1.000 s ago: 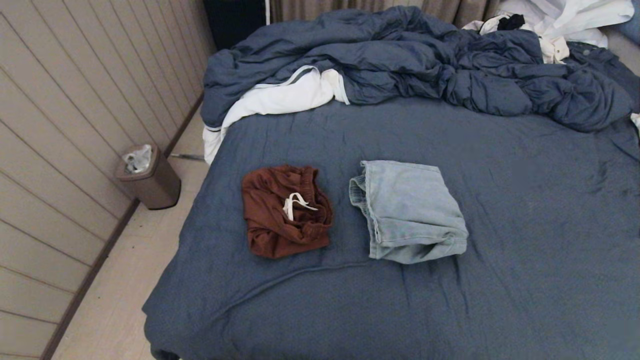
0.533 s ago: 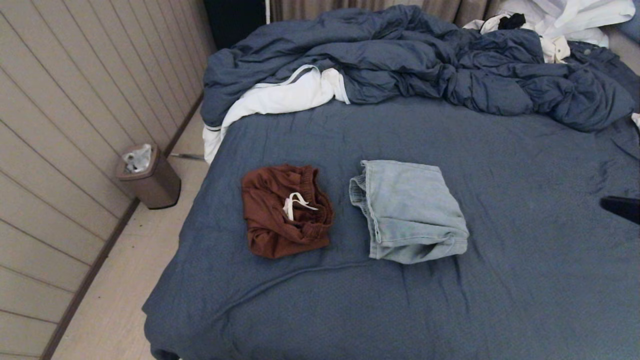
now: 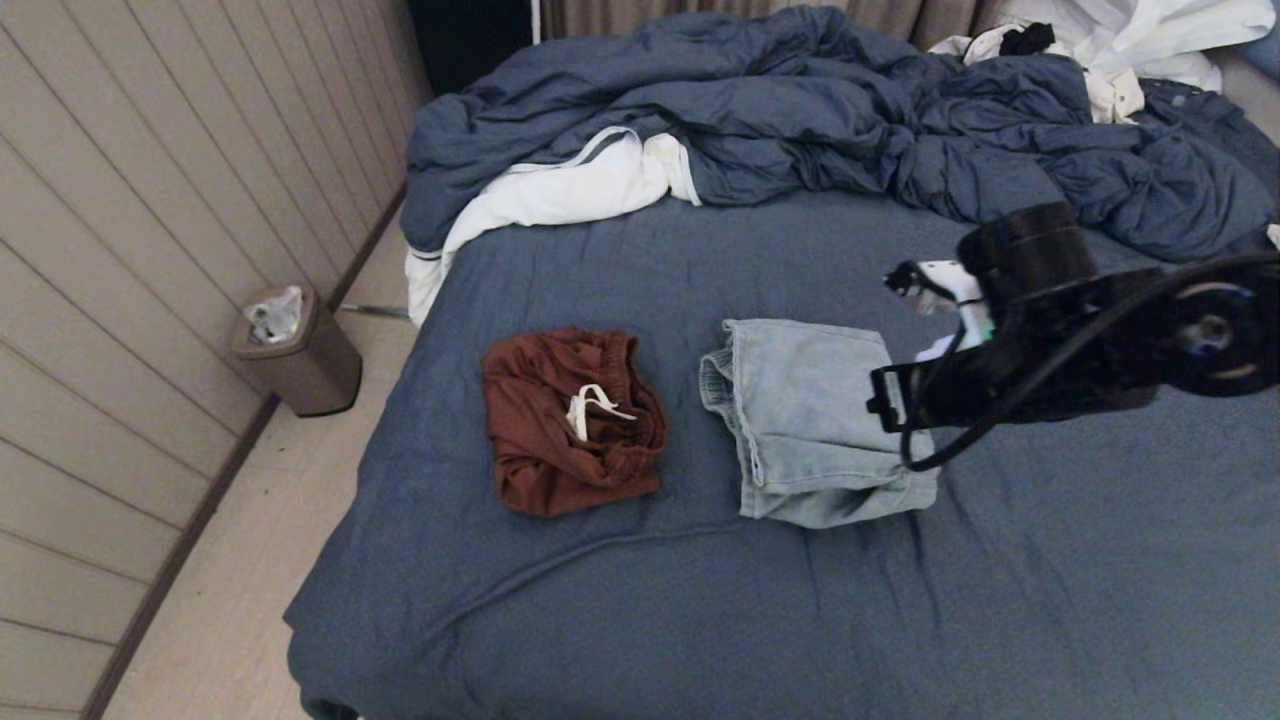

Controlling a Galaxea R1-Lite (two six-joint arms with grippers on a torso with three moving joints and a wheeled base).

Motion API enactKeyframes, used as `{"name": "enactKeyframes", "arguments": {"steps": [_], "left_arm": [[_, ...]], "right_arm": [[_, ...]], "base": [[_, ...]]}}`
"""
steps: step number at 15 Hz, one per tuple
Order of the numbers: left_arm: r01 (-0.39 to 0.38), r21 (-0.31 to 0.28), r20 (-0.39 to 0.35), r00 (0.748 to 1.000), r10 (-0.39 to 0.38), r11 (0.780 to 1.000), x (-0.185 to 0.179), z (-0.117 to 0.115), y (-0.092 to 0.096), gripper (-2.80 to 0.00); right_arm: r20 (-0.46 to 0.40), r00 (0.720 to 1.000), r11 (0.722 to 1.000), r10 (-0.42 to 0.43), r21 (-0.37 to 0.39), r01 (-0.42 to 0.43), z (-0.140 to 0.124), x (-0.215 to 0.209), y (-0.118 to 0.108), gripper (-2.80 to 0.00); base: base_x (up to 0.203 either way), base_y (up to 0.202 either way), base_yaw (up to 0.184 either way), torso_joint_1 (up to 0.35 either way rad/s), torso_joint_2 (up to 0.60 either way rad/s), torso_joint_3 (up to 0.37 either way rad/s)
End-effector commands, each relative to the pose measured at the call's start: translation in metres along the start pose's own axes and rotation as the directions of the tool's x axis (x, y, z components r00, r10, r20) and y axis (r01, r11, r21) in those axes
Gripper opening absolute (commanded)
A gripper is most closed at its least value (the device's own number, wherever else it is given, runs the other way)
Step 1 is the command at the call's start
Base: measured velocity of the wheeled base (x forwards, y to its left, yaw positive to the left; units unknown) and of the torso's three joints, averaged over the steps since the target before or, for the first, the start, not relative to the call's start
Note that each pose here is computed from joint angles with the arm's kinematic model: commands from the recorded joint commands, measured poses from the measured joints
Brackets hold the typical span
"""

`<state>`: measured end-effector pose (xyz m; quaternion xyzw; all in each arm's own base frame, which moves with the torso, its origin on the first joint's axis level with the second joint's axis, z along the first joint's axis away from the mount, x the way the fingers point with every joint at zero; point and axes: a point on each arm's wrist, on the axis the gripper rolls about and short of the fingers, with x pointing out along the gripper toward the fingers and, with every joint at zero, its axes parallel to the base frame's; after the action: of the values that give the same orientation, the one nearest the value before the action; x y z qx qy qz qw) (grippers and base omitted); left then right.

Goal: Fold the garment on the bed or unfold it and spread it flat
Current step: Unford the blue shorts

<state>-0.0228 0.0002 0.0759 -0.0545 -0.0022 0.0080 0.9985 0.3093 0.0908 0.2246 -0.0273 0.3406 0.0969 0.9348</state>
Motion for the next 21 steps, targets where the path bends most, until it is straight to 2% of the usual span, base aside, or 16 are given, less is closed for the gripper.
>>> {"name": "enactKeyframes", "arguments": {"steps": [1, 4, 5, 9, 16, 20, 21], "left_arm": [[-0.001, 0.0, -0.002, 1.0, 0.001, 1.0, 0.0, 0.0, 0.0, -2.8], [-0.002, 0.0, -0.001, 1.0, 0.002, 1.0, 0.0, 0.0, 0.0, -2.8], [-0.001, 0.0, -0.001, 1.0, 0.001, 1.0, 0.0, 0.0, 0.0, -2.8], [-0.001, 0.0, 0.0, 1.0, 0.001, 1.0, 0.0, 0.0, 0.0, -2.8], [-0.001, -0.001, 0.0, 1.0, 0.001, 1.0, 0.0, 0.0, 0.0, -2.8], [-0.001, -0.001, 0.0, 1.0, 0.001, 1.0, 0.0, 0.0, 0.0, -2.8], [0.001, -0.001, -0.001, 1.0, -0.001, 1.0, 0.0, 0.0, 0.0, -2.8]], "right_arm": [[-0.107, 0.994, 0.997, -0.023, -0.075, 0.014, -0.007, 0.06, 0.036, -2.8], [-0.068, 0.997, 0.99, -0.044, -0.134, 0.034, -0.003, 0.064, 0.071, -2.8], [-0.049, 0.996, 0.987, -0.072, -0.147, 0.065, -0.001, 0.066, 0.078, 0.0], [-0.037, 0.995, 0.98, -0.095, -0.179, 0.087, 0.001, 0.084, 0.097, 0.0], [-0.035, 0.977, 0.957, -0.209, -0.213, 0.197, -0.002, 0.13, 0.104, 0.0], [-0.001, 0.972, 0.95, -0.235, -0.209, 0.23, 0.006, 0.144, 0.107, 0.0], [0.007, 0.965, 0.94, -0.263, -0.222, 0.258, 0.007, 0.149, 0.106, -2.8]], "base": [[0.0, 0.0, 0.0, 0.0, 0.0, 0.0], [0.0, 0.0, 0.0, 0.0, 0.0, 0.0], [0.0, 0.0, 0.0, 0.0, 0.0, 0.0], [0.0, 0.0, 0.0, 0.0, 0.0, 0.0], [0.0, 0.0, 0.0, 0.0, 0.0, 0.0], [0.0, 0.0, 0.0, 0.0, 0.0, 0.0], [0.0, 0.0, 0.0, 0.0, 0.0, 0.0]]}}
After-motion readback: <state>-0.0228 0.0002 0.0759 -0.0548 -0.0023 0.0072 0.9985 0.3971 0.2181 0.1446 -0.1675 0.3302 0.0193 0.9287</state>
